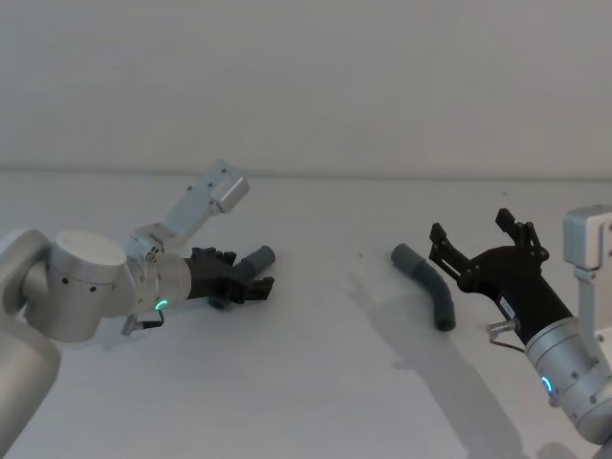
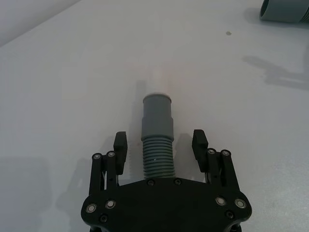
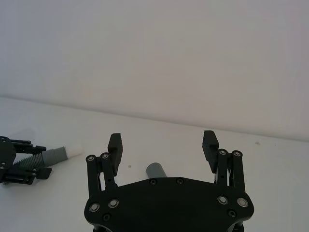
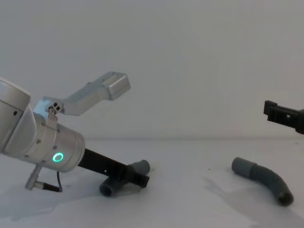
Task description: Use both hands to pick up one end of the pipe from the table, align the ends, and insert them.
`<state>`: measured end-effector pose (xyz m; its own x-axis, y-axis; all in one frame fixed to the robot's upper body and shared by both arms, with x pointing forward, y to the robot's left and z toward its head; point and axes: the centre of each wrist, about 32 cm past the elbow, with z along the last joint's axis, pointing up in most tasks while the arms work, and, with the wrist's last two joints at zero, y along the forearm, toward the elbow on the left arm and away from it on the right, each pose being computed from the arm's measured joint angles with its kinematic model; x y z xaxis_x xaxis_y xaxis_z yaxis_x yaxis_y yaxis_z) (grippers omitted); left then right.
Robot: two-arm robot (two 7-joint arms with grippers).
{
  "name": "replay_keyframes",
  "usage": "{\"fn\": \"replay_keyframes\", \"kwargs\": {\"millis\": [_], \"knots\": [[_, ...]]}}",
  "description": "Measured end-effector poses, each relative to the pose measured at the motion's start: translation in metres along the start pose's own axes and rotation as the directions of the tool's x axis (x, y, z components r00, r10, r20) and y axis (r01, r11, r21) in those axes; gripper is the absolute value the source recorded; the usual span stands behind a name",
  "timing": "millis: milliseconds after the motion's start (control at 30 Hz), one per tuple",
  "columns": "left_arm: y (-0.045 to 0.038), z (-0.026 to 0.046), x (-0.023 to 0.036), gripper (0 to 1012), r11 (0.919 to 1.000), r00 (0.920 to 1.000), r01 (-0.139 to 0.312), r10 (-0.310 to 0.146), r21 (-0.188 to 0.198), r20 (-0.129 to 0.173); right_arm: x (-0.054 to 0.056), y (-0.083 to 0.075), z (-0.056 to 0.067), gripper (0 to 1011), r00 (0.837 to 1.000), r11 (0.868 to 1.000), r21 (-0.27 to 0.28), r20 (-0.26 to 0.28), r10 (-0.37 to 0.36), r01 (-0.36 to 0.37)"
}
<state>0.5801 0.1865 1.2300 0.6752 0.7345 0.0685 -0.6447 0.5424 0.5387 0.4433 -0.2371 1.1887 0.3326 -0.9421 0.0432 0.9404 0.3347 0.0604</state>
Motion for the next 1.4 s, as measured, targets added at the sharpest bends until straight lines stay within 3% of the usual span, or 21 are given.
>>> {"fn": "replay_keyframes", "kwargs": {"millis": [1400], "knots": [[0.0007, -0.0001, 0.0013, 546, 1.0, 1.0, -0.006, 0.006, 0.0, 0.003, 0.0, 0.0, 0.0, 1003, 1.0, 1.0, 0.0, 0.0, 0.0, 0.0]]}}
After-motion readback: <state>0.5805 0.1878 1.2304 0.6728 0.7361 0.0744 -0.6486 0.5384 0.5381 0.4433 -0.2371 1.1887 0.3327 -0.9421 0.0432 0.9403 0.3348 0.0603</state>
